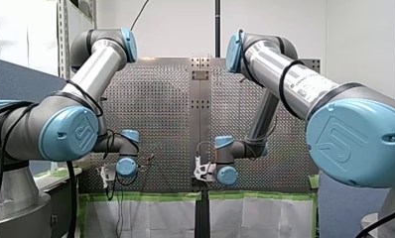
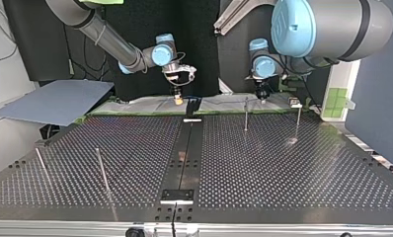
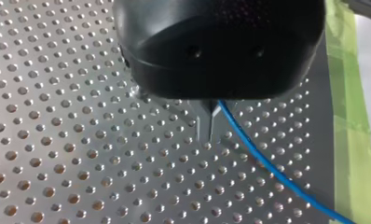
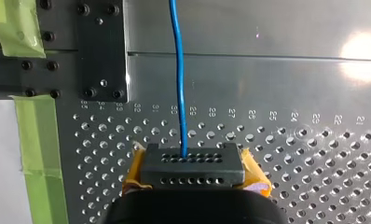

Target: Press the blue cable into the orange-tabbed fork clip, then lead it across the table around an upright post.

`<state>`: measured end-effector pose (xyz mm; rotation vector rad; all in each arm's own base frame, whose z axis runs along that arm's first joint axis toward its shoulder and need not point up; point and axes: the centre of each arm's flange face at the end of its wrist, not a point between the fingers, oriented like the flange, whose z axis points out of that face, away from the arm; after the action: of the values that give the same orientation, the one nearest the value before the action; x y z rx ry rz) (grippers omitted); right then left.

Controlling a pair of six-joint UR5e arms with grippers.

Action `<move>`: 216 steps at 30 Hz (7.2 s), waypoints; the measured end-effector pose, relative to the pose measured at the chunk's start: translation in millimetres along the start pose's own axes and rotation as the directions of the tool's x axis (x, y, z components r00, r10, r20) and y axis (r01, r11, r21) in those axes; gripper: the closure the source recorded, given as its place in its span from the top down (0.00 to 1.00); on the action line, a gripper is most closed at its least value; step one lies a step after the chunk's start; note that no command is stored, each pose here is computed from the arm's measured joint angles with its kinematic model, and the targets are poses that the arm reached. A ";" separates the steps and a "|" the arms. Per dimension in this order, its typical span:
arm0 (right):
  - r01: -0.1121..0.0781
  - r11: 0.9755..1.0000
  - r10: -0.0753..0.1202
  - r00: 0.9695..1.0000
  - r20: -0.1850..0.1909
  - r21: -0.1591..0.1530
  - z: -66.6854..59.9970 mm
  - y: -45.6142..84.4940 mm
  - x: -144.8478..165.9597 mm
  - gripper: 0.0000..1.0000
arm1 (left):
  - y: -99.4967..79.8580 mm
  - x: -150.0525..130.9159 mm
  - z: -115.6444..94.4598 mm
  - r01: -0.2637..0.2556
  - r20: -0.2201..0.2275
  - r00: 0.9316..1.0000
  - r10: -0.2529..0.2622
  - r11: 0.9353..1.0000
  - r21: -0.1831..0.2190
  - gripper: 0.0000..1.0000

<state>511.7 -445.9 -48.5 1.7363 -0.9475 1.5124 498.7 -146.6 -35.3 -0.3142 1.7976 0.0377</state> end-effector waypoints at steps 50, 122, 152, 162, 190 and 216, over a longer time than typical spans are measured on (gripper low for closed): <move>0.070 0.995 -0.064 0.994 0.091 -0.068 -11.6 3.4 -8.9 0.00 | 2.7 1.9 -44.3 -0.083 0.033 0.996 0.082 0.996 0.022 0.00; 0.005 0.991 -0.006 1.000 -0.008 -0.136 43.2 73.6 25.8 0.00 | -1.0 -47.8 33.2 0.105 0.099 0.988 -0.116 0.988 0.118 0.00; -0.003 0.988 0.003 1.000 0.001 -0.153 47.7 88.6 27.9 0.00 | -9.2 -45.4 32.3 0.024 0.077 0.996 -0.042 0.975 0.223 1.00; 0.003 0.988 0.001 1.000 0.026 -0.152 45.3 88.3 25.5 0.00 | 4.3 -32.3 18.0 -0.048 0.002 0.999 0.049 0.991 0.125 1.00; 0.010 0.988 -0.004 0.999 0.041 -0.151 43.7 87.9 23.9 0.00 | 10.6 -6.8 -50.5 -0.057 -0.092 0.993 0.078 0.976 0.209 1.00; 0.008 0.989 -0.002 0.999 0.040 -0.147 43.7 86.8 23.0 0.00 | -8.6 -46.0 -90.1 -0.073 -0.039 0.995 0.089 0.949 0.307 1.00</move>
<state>463.2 -531.4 -30.8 1.6675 -1.0470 1.3729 425.1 -163.3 32.6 -0.0197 1.8352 -0.1908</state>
